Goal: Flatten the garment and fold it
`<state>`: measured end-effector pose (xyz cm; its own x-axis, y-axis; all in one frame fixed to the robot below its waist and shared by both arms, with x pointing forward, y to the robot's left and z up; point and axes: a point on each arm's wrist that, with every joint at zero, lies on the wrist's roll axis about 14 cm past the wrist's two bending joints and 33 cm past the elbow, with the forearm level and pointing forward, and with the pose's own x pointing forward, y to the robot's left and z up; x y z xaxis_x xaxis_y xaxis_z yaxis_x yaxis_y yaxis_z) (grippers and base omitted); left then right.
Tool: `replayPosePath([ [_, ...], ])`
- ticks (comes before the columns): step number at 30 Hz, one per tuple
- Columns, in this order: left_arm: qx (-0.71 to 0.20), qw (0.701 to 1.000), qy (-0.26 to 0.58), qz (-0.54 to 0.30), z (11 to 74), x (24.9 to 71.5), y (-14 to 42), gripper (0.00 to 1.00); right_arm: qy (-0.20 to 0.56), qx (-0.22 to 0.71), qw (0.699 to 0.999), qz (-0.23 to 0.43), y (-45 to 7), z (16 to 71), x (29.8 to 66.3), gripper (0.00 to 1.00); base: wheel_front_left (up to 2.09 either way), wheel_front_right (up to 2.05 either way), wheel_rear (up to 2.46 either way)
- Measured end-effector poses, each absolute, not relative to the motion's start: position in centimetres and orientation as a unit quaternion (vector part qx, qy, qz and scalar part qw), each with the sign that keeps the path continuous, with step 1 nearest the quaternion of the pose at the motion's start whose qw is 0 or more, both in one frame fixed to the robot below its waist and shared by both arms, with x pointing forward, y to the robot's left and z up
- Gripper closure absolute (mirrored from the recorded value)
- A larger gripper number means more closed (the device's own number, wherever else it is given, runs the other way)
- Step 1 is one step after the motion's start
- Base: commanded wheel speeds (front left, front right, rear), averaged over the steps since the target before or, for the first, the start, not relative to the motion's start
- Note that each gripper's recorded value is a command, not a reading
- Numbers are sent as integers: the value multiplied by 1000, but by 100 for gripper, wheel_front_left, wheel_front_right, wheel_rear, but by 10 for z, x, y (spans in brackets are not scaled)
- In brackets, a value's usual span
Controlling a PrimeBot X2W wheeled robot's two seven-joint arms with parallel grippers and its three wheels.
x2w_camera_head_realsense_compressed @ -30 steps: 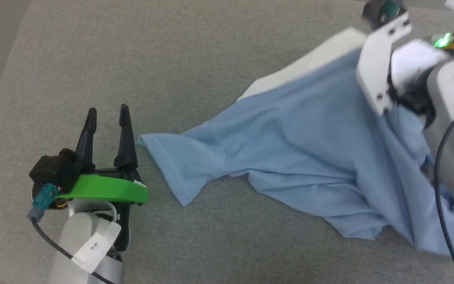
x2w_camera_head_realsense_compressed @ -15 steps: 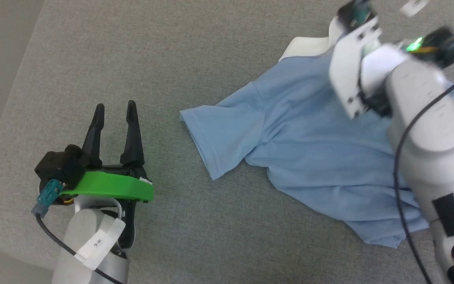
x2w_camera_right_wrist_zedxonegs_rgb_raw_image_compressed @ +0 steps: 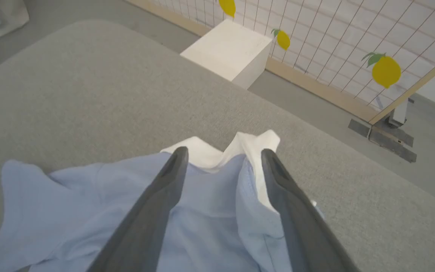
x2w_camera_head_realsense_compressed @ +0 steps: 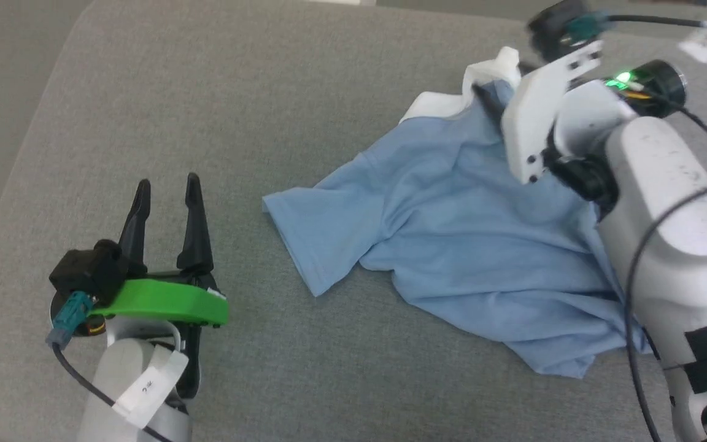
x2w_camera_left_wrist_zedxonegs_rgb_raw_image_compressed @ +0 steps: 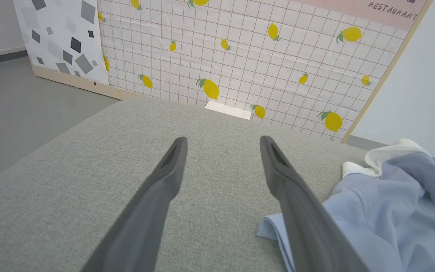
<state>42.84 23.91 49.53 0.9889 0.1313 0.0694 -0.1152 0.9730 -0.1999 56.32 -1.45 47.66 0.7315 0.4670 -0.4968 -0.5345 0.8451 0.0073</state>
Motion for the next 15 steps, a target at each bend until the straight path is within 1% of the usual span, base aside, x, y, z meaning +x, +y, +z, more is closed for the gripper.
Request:
replayPosePath([
  [3, -99, 992, -43, 59, 498, 423, 236, 0, 162, -24, 956, 245, -34, 514, 567, 0, 0, 0, 0],
  [6, -101, 992, -46, 53, 501, 418, 232, 0, 95, 4, 972, 213, -61, 538, 561, 0, 0, 0, 0],
  [10, -104, 993, -50, 38, 505, 417, 221, 0, 24, 26, 986, 162, -105, 554, 543, 0, 0, 0, 0],
  [15, -109, 992, -59, 20, 511, 418, 208, 0, -33, 40, 995, 89, -161, 557, 512, 0, 0, 0, 0],
])
